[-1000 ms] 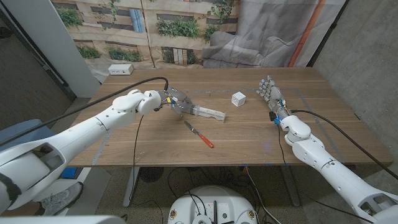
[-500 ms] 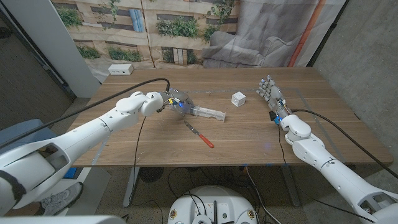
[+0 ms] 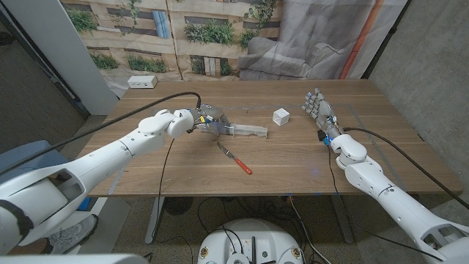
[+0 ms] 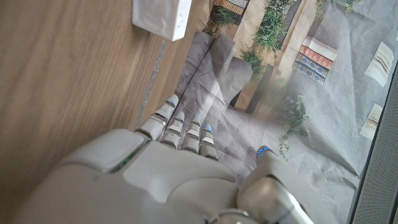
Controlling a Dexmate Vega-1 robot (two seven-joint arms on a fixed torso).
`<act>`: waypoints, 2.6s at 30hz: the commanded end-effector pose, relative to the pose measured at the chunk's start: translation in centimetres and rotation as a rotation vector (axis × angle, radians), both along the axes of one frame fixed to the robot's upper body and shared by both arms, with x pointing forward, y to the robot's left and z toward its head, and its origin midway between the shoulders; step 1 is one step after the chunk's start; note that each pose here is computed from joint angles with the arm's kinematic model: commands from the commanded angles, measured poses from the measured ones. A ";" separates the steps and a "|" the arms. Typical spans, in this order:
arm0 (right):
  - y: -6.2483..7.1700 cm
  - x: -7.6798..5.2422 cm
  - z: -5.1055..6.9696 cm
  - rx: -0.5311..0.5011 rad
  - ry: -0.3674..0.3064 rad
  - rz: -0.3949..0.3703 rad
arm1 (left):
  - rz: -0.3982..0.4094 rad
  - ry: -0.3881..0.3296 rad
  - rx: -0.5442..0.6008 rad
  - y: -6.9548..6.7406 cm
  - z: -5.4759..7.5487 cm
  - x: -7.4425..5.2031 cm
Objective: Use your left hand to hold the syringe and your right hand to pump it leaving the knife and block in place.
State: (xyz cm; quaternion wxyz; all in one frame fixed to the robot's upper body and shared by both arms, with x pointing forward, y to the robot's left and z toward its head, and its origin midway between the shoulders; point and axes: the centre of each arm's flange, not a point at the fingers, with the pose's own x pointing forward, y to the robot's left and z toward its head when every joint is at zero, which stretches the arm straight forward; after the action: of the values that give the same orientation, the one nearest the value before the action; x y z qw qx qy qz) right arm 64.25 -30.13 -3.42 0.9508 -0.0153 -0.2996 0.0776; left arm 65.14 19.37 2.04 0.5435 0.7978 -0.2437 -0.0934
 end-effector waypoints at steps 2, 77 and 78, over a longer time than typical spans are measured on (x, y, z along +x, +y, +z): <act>0.1 0.1 0.2 -0.002 -0.002 0.000 | -0.039 -0.004 -0.030 0.2 -0.6 -0.2; -0.4 -9.5 2.9 -0.313 -0.259 -0.211 | -0.106 -0.164 -0.435 -1.9 4.9 -7.7; -0.4 -9.7 2.8 -0.320 -0.265 -0.217 | -0.106 -0.166 -0.442 -1.9 5.0 -7.8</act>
State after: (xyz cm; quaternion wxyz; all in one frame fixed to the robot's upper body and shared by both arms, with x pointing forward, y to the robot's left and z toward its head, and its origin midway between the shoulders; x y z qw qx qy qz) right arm 56.11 -30.85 0.02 0.9057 -0.1811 -0.3827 0.0213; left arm 58.02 18.72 6.44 0.6553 0.6784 -0.3320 -0.0087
